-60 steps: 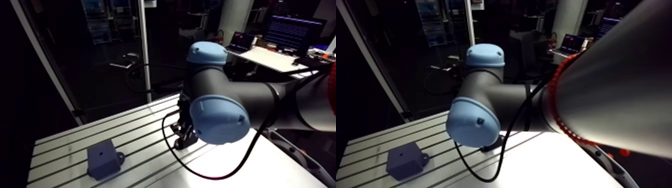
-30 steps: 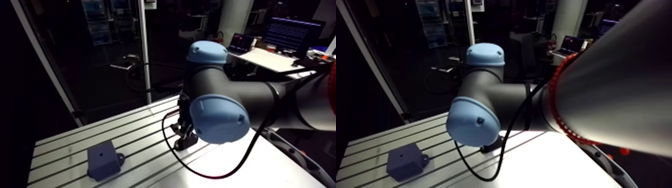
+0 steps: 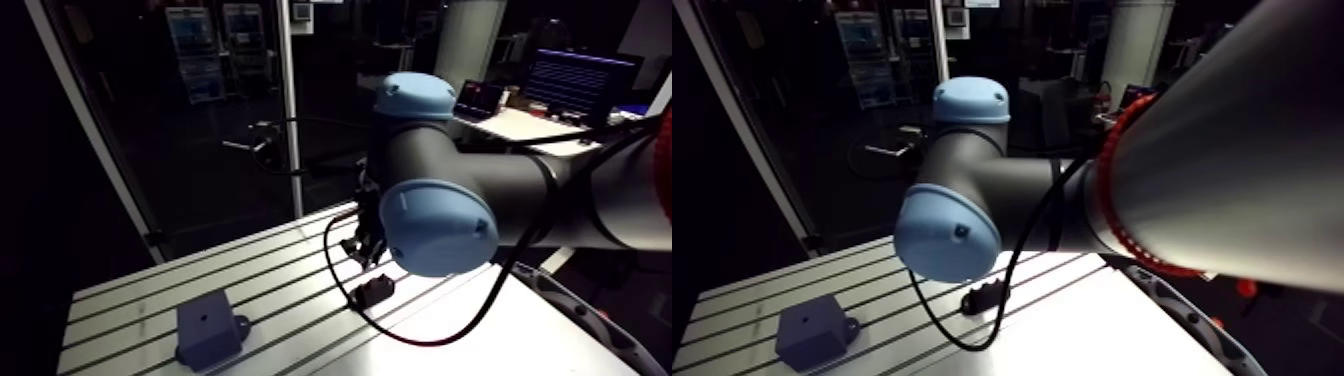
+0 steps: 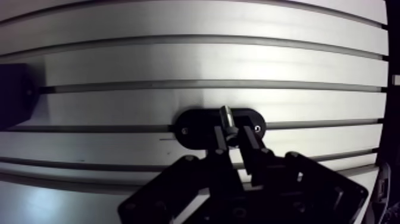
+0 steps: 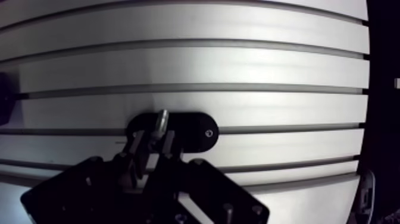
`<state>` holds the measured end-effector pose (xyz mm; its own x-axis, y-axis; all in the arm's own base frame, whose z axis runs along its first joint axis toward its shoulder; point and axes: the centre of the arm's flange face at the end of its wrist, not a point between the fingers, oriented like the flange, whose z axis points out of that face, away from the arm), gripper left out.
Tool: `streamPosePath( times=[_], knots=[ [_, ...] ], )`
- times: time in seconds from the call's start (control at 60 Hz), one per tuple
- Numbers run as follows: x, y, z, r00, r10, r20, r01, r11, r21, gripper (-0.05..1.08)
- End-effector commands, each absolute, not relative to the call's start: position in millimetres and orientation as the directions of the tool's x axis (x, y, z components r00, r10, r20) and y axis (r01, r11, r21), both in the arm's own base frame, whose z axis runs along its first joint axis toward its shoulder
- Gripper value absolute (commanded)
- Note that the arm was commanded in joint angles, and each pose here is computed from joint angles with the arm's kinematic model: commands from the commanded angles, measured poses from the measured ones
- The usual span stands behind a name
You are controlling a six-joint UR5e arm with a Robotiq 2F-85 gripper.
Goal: Pick up the M10 bolt and insert it into the hole until fully seated.
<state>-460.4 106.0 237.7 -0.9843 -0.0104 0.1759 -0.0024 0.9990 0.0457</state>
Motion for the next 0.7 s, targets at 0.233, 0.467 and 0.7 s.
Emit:
streamPosePath(
  times=[0.233,0.467,0.7],
  knots=[
    [-482.9,112.4,289.8,-0.991,0.032,0.129,0.032,0.999,0.002,1.08],
    [-514.9,94.6,361.7,-0.996,0.083,0.038,0.082,0.996,-0.036,1.08],
    [-537.7,65.6,404.9,-0.998,0.039,-0.043,0.041,0.998,-0.051,1.08]
  ],
)
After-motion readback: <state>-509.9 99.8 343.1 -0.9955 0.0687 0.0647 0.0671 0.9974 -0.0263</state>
